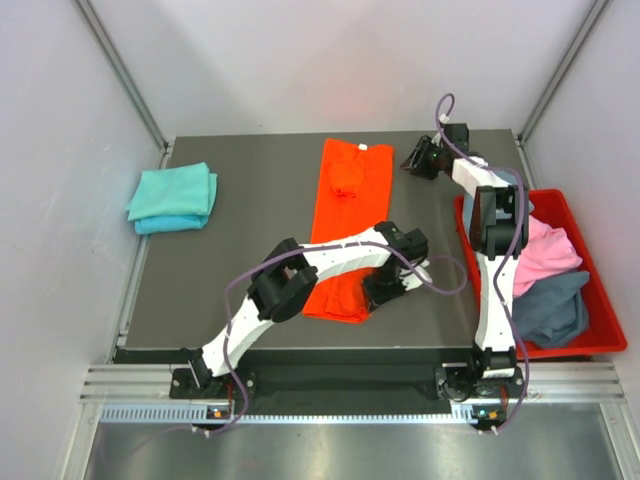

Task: Fold and stack the t-shirts
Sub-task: Fold the tshirt

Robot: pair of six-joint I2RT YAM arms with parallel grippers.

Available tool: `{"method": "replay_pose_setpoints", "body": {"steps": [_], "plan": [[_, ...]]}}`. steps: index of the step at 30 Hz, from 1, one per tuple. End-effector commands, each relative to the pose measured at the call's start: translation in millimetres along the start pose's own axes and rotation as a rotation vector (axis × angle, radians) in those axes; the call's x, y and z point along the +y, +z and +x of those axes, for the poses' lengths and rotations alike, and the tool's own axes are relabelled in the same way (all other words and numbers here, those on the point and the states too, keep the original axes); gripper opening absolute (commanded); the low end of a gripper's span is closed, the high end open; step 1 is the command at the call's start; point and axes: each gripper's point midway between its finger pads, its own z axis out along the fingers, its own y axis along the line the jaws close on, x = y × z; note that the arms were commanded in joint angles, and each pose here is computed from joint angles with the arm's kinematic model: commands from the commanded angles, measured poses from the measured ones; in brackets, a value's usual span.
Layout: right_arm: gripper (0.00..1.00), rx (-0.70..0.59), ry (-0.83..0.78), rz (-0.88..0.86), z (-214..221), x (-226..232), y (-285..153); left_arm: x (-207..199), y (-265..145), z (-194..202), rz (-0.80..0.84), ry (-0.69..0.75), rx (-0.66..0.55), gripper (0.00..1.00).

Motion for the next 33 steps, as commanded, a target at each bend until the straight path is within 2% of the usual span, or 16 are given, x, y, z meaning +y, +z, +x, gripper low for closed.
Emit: {"method": "replay_pose_setpoints", "body": {"steps": [1, 9, 10, 12, 13, 17, 18, 22, 24, 26, 27, 29, 33], "plan": [[0.43, -0.074, -0.037, -0.052, -29.0, 22.3, -9.1, -5.0, -1.6, -37.8, -0.009, 0.066, -0.106, 0.0], [0.43, -0.096, -0.06, -0.053, -38.3, 27.7, -21.0, -12.6, -6.5, -67.6, -0.064, 0.13, -0.173, 0.0], [0.44, -0.102, -0.07, -0.056, -40.9, 28.2, -23.6, -12.3, -8.3, -69.0, -0.071, 0.138, -0.177, 0.02], [0.44, -0.124, -0.095, -0.07, -50.9, 36.7, -34.4, -5.0, -15.4, -67.0, -0.127, 0.13, -0.178, 0.19], [0.44, -0.14, -0.103, -0.071, -58.3, 36.8, -41.2, -1.3, -20.7, -66.2, -0.153, 0.125, -0.184, 0.31], [0.45, -0.201, -0.128, -0.1, -87.0, 49.4, -75.7, 5.4, -57.7, -61.5, -0.248, 0.136, -0.237, 0.52], [0.46, -0.232, -0.128, -0.104, -101.4, 49.9, -95.0, 3.9, -71.2, -60.4, -0.262, 0.142, -0.262, 0.53], [0.48, -0.225, -0.121, -0.119, -110.0, 48.8, -137.9, 6.6, -103.3, -54.9, -0.318, 0.142, -0.31, 0.54], [0.48, -0.18, -0.111, -0.163, -101.3, 55.5, -157.7, 9.4, -123.6, -49.2, -0.351, 0.133, -0.345, 0.58], [0.49, -0.077, -0.047, -0.168, -76.5, 46.0, -168.7, 9.9, -146.5, -44.9, -0.384, 0.13, -0.395, 0.6], [0.49, -0.053, -0.07, -0.205, -68.3, 56.0, -182.7, 12.0, -153.0, -42.7, -0.4, 0.123, -0.407, 0.61], [0.5, 0.039, -0.052, -0.207, -31.7, 52.0, -189.8, 14.0, -170.4, -35.9, -0.441, 0.123, -0.435, 0.62], [0.51, 0.111, -0.03, -0.269, 20.2, 73.8, -231.4, 30.5, -196.2, -20.7, -0.492, 0.074, -0.476, 0.66]]}}
